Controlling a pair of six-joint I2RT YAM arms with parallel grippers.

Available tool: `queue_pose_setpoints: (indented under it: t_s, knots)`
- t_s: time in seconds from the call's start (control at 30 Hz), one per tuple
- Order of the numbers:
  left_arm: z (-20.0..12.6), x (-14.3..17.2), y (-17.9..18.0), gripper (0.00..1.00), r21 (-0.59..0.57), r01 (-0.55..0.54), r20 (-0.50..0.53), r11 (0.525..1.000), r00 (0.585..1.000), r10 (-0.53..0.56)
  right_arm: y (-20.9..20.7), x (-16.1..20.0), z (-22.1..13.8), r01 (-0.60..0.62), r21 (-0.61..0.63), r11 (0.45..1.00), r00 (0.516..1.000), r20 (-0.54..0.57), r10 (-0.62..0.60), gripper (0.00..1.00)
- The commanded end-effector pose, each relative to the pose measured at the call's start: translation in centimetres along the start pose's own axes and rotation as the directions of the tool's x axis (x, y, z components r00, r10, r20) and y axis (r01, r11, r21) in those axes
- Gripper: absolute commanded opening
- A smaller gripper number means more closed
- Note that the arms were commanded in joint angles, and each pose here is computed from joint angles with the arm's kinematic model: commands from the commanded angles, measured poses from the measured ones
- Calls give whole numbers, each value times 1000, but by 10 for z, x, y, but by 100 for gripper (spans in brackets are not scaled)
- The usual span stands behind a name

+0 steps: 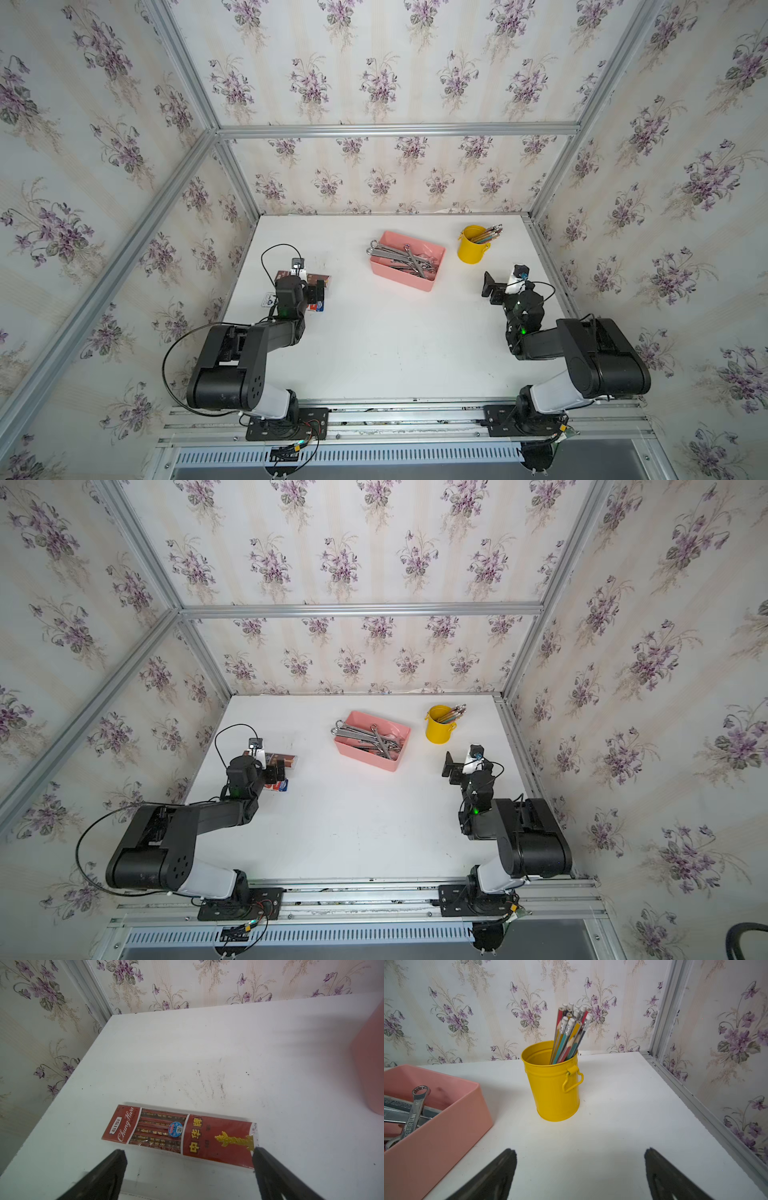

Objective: Take out the wrench from the storage box
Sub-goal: Adjust the storage box at the center of the board.

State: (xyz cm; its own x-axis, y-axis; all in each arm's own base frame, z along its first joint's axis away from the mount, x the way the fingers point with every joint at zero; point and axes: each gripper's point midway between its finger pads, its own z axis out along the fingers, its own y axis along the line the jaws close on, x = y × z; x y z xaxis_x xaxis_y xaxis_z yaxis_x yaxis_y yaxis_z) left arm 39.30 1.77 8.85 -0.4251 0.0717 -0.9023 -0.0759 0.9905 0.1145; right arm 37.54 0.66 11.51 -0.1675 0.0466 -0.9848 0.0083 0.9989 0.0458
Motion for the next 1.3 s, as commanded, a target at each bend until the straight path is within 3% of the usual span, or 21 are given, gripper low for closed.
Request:
queue_pose_setpoints:
  t_s: [0.0, 0.47, 0.67, 0.77, 0.87, 0.97, 1.07, 1.27]
  knots:
    - [0, -4, 2, 99, -11, -4, 10, 1000, 1000, 4, 2, -6, -1, 0, -9, 1000, 1000, 26, 0, 100]
    - [0, -5, 2, 99, -12, -7, 14, 1000, 1000, 7, 2, -8, -1, -1, -14, 1000, 999, 33, 1, 100]
    - [-23, -38, 0, 99, 29, -4, -16, 1000, 1000, 5, 34, -36, -7, 61, -187, 980, 998, 19, -58, 100]
    - [-44, -53, -2, 99, 57, 106, -22, 993, 994, -105, 62, -56, -11, 80, -325, 942, 996, -15, -90, 100]
    - [-60, -58, -12, 99, 90, 270, -94, 959, 961, -262, 102, -62, -14, 152, -439, 886, 980, -47, -191, 100]
    - [-68, -46, -32, 99, 117, 451, -225, 885, 880, -418, 138, -56, -10, 183, -546, 817, 953, -107, -284, 98]
    - [-74, -36, -62, 99, 132, 514, -348, 847, 825, -446, 155, -53, 6, 190, -597, 780, 934, -136, -332, 96]
    - [-76, -31, -105, 99, 184, 600, -476, 779, 748, -463, 173, -46, 65, 186, -630, 754, 890, -218, -401, 92]
